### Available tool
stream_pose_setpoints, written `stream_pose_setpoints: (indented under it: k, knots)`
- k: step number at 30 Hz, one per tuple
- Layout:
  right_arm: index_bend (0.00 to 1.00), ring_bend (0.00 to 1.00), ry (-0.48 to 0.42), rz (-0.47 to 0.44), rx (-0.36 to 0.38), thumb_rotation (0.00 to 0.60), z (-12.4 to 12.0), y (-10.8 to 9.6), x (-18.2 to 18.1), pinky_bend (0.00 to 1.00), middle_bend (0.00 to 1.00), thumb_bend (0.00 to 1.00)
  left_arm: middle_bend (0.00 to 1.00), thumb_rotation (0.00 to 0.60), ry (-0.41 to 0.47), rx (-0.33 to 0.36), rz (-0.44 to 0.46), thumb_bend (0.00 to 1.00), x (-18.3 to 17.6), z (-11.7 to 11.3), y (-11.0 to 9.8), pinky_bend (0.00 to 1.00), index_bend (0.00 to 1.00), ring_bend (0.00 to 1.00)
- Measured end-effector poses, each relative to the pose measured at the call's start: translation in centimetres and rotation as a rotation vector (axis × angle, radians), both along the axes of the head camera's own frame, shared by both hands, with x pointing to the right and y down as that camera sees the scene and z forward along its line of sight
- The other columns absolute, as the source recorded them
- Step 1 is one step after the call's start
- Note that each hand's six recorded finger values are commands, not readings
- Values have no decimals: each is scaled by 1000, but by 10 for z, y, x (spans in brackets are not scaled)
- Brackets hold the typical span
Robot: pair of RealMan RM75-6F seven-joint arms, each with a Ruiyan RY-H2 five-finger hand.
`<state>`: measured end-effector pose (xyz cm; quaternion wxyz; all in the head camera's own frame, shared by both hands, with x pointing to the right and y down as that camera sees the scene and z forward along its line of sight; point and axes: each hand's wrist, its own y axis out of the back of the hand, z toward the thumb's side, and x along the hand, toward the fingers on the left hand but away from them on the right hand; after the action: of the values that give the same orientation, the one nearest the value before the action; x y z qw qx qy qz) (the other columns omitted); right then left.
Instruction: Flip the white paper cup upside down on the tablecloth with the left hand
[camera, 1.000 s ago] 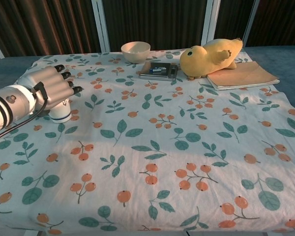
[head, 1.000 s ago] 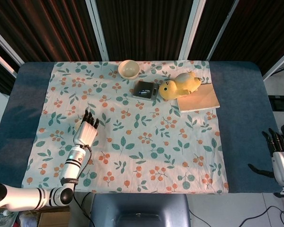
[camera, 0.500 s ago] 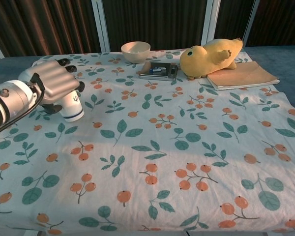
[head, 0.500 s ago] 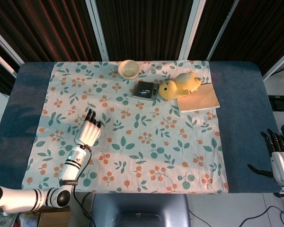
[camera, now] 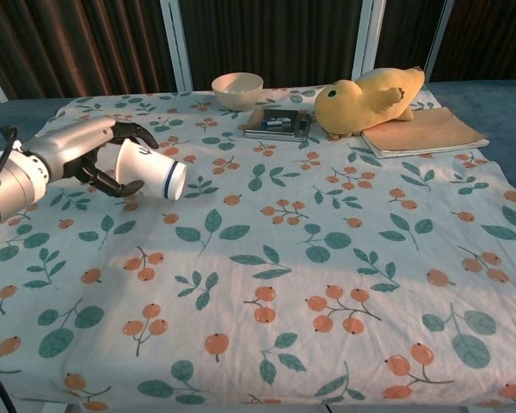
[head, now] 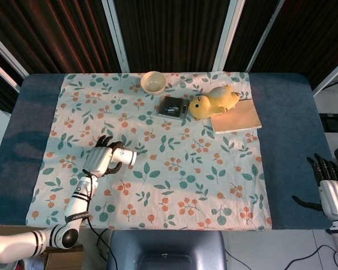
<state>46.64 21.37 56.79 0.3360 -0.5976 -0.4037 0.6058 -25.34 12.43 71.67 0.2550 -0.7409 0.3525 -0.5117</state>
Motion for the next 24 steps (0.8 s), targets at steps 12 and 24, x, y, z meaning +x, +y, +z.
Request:
stream_pose_setpoints:
  k: [12,24]
  knots:
    - [0,0,3,2,1,533,-1,0,1,0,0,0,2,600,72,-111,-69,381,-30,34,17,0,0,0]
    - [0,0,6,-3,0,533,0,0,0,0,0,0,0,600,-78,-4,102,342,-35,0,7,0,0,0]
